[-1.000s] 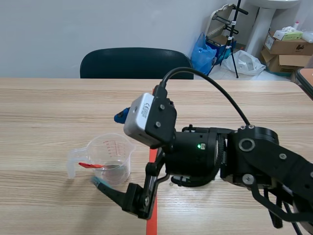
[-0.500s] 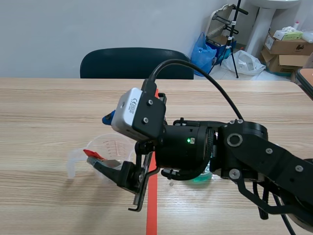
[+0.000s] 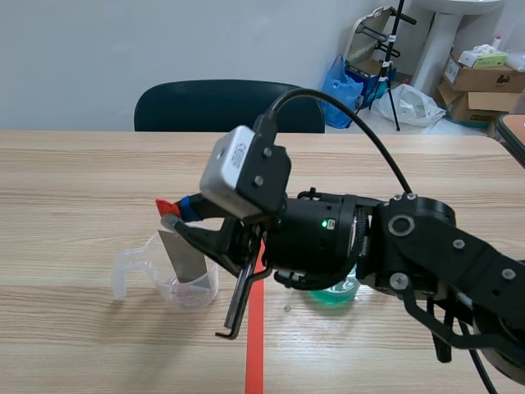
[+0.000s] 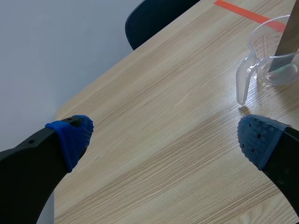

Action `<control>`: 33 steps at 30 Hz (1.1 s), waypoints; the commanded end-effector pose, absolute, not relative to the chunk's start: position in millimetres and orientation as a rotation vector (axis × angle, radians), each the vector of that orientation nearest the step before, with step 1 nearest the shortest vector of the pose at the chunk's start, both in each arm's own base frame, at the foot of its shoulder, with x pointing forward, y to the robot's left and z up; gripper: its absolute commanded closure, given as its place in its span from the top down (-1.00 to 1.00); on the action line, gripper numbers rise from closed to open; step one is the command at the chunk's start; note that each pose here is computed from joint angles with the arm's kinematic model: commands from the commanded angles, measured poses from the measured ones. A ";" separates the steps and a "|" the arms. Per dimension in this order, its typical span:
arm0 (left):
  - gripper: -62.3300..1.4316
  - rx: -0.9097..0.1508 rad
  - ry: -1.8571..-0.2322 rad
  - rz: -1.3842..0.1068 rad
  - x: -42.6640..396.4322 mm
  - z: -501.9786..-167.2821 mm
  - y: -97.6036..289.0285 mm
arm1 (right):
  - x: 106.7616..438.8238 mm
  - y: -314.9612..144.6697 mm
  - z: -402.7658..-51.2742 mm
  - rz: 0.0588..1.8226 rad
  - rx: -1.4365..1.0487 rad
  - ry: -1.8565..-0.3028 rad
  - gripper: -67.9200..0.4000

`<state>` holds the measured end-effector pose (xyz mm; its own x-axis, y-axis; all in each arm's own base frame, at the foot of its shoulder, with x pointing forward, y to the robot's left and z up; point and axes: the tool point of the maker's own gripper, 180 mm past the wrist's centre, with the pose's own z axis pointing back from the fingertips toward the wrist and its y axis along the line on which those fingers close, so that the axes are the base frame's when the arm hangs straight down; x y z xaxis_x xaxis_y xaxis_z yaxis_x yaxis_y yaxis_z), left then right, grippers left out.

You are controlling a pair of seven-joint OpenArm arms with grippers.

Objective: Do the redox reaction experiment

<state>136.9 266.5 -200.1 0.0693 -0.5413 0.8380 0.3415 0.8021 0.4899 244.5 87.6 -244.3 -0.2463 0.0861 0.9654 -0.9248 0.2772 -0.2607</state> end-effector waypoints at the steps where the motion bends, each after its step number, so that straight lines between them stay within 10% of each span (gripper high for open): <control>1: 1.00 0.183 -1.378 -0.665 139.0 -192.9 265.2 | 255.6 81.6 -226.7 1.151 0.831 -1.519 -0.97; 33: 1.00 0.183 -1.378 -0.664 139.1 -193.0 265.3 | 269.5 98.3 -126.3 1.099 0.822 -1.362 -0.97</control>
<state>137.0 266.2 -199.6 0.0664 -0.5405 0.8387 0.3415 0.8021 0.4899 269.3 96.4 -142.4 -0.0803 0.1621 0.9835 -0.9389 0.3191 -0.1293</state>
